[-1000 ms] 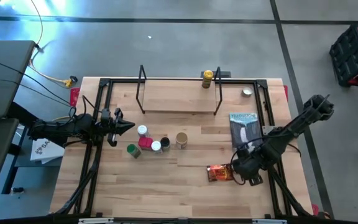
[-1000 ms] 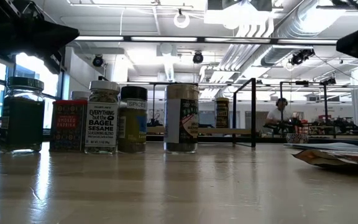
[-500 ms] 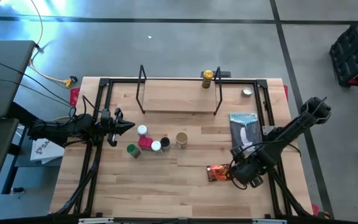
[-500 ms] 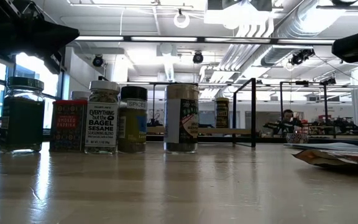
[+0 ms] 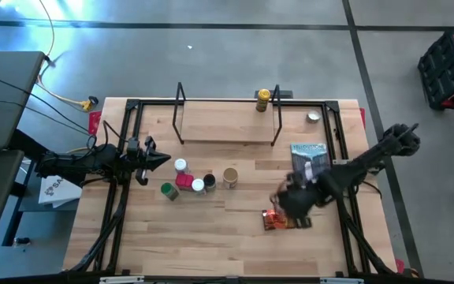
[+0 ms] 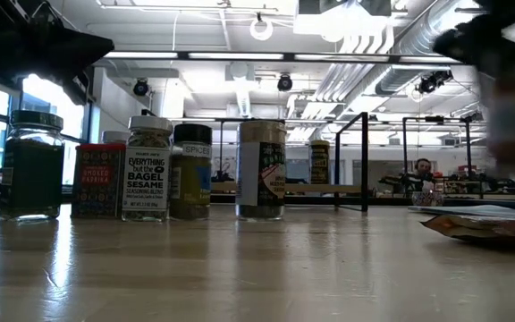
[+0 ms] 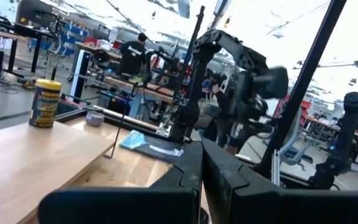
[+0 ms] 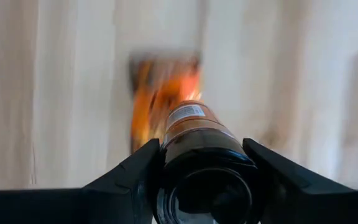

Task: Shelf spices
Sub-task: Put the orange seasoning bottle on the shelf

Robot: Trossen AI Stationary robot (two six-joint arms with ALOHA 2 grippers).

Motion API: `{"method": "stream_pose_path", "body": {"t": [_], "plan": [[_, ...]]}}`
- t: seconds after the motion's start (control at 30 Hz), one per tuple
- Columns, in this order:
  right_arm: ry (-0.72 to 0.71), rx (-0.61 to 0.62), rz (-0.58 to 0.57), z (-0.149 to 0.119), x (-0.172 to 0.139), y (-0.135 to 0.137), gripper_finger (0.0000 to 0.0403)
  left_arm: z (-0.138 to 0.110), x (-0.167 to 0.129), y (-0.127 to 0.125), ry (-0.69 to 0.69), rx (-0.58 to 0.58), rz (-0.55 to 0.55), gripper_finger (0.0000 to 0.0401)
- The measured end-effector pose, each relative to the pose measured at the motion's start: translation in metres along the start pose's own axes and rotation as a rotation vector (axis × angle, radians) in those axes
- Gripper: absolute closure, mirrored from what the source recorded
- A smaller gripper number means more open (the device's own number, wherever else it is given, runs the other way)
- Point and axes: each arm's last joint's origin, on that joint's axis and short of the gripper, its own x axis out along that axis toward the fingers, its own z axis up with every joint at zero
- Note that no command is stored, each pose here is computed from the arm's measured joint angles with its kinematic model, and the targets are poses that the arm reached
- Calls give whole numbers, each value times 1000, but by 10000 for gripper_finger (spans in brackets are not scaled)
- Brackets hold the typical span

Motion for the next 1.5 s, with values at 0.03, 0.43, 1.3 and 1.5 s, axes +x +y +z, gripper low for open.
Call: {"method": "stream_pose_path", "body": {"t": [0.03, 0.43, 1.3, 1.5], "plan": [[-40, 22, -7, 10, -8, -7, 212, 0, 0, 0, -3, -1, -1, 398], [-245, 187, -218, 126, -69, -136, 212, 0, 0, 0, -1, 0, -1, 398], [14, 841, -214, 111, 11, -407, 212, -1, 0, 0, 7, 9, -1, 398], [37, 841, -210, 110, 23, -410, 199, -1, 0, 0, 7, 10, -1, 398]]}}
